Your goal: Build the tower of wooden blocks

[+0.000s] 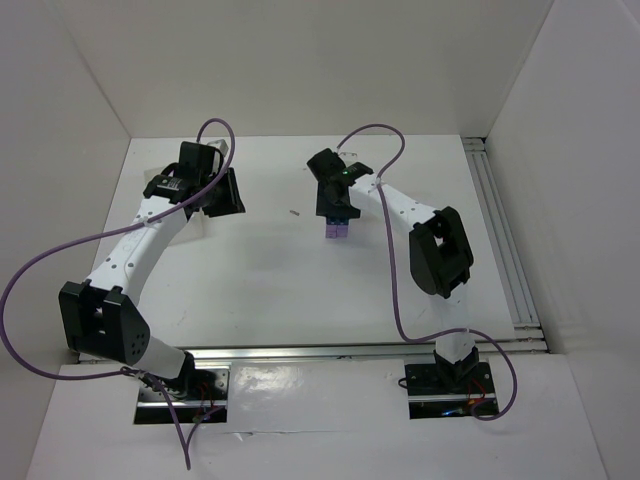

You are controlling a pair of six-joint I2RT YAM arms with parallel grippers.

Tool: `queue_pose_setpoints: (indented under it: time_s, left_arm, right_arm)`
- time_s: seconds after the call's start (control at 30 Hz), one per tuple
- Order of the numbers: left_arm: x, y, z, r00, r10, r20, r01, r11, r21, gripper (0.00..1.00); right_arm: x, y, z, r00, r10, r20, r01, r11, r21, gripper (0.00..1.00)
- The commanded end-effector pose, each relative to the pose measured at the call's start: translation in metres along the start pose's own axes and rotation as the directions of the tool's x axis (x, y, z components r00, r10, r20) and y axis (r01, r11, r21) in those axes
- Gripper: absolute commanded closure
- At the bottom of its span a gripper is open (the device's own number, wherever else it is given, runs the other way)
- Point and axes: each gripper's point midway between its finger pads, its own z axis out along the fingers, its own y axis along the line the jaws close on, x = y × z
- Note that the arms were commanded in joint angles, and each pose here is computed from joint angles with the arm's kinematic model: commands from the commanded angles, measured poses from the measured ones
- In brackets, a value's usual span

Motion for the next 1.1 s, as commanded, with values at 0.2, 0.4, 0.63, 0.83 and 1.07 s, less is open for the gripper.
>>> queue_pose_setpoints:
  time_s: [0.2,0.4,0.63,0.83,1.07]
  left_arm:
    - [-0.0047,-0.0001,0.0005,0.999,0.024,0.023,-0.024,1.000,0.015,0.56]
    - [-0.0047,-0.0001,0.0005,0.999,0.024,0.023,-0.024,1.000,0.015,0.56]
    - [-0.0047,-0.0001,0.0005,0.999,0.024,0.023,-0.024,1.000,0.015,0.56]
    - [-0.0047,-0.0001,0.0005,0.999,0.024,0.023,-0.024,1.000,0.015,0.56]
    - [-0.0047,-0.0001,0.0005,0.999,0.024,0.023,-0.024,1.000,0.015,0.56]
  right_arm:
    - [0.0024,0.0050,-0.0040,0.999,-0.034,-0.005,0.034,0.999,-0.018,0.35]
    - [0.0024,0.0050,-0.0040,0.999,-0.034,-0.005,0.034,0.999,-0.018,0.35]
    - [0.0015,0.0037,-0.0038,0.999,-0.034,0.000,0.034,0.999,-0.010,0.22]
    - [0.0000,0.0043,-0.0049,0.999,-0.036,-0.005,0.036,0.999,-0.007,0.08]
    - [0.0045,-0.0010,0.0021,0.998,-0.064,-0.015,0.065,0.998,0.024,0.06]
